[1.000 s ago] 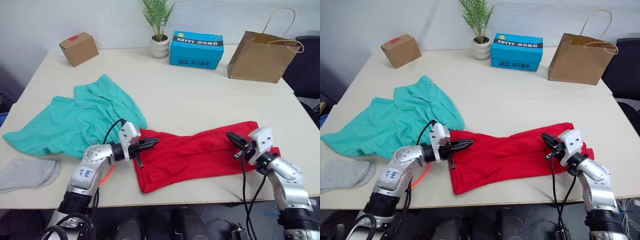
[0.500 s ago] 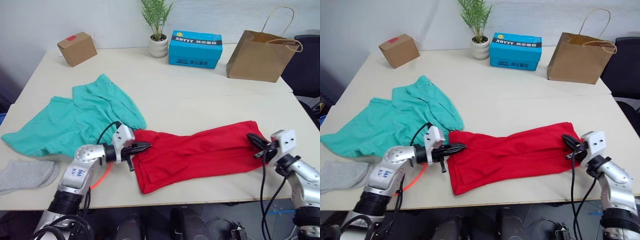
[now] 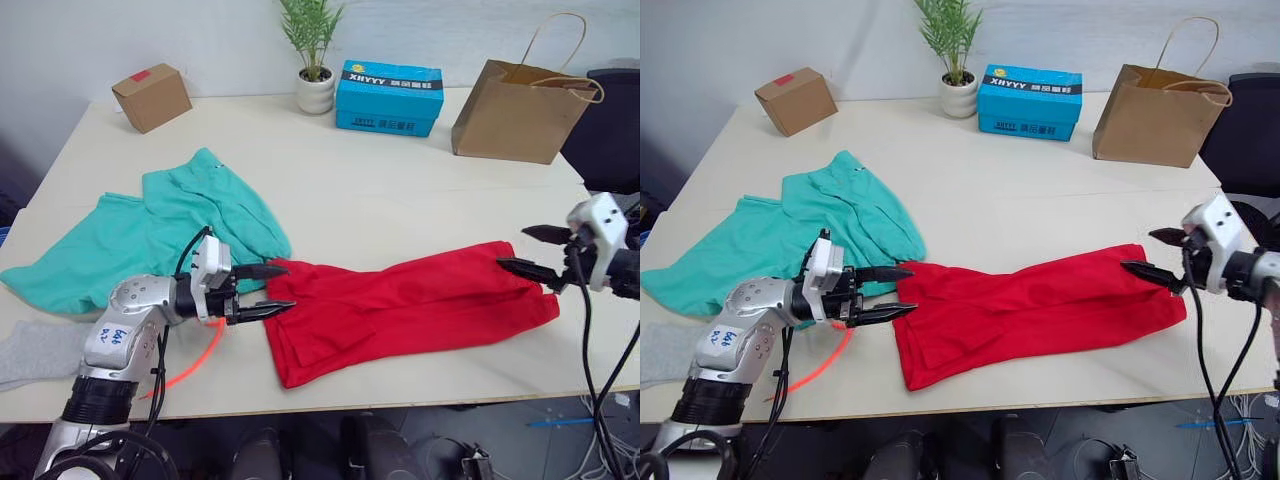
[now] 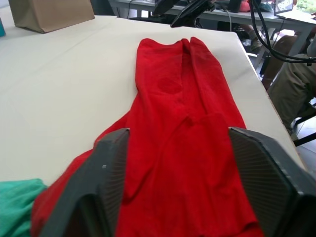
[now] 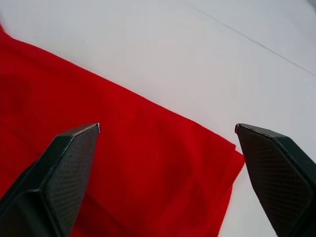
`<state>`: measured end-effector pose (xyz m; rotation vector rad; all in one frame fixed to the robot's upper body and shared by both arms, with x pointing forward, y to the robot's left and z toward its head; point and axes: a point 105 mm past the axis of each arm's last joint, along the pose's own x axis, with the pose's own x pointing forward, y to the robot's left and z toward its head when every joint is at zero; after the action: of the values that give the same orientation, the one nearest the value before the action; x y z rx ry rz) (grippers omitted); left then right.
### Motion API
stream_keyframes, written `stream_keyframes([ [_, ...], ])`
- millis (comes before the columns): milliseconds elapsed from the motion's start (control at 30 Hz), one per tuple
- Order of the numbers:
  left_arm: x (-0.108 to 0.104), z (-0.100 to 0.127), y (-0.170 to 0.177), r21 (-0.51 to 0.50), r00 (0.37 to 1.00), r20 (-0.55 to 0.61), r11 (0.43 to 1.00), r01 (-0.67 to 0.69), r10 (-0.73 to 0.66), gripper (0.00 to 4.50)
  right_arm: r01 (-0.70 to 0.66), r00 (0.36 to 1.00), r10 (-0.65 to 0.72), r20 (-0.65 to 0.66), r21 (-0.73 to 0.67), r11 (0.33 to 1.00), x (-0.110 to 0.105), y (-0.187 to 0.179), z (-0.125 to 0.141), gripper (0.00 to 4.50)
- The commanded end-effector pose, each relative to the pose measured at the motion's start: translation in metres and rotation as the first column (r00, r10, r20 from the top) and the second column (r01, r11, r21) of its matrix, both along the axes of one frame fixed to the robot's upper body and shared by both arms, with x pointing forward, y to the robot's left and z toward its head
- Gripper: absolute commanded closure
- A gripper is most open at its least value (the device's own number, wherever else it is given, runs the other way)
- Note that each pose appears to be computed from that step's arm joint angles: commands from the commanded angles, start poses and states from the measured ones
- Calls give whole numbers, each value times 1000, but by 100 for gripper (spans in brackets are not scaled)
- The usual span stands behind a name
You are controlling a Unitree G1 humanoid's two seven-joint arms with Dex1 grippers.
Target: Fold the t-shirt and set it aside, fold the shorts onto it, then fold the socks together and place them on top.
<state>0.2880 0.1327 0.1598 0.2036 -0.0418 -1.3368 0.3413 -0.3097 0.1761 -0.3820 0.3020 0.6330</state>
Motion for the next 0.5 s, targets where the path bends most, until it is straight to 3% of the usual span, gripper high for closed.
stream_keyframes([
  [33, 1, 10, -2, 33, 996, 79, 999, 36, -39, 4, 20, 999, -26, -30, -160, 987, 15, -14, -2, 0],
  [267, -12, 6, -8, 6, 993, 37, 994, 108, -109, 4, 16, 975, -52, -216, -167, 986, 35, -12, -13, 0],
  [367, -24, 13, -12, -66, 990, 25, 988, 139, -137, 4, 24, 976, -71, -208, -222, 975, 48, -5, -11, 0],
  [500, -26, 17, -11, -103, 992, 39, 987, 123, -119, 4, 4, 965, -65, -256, -235, 972, 51, 1, -13, 0],
])
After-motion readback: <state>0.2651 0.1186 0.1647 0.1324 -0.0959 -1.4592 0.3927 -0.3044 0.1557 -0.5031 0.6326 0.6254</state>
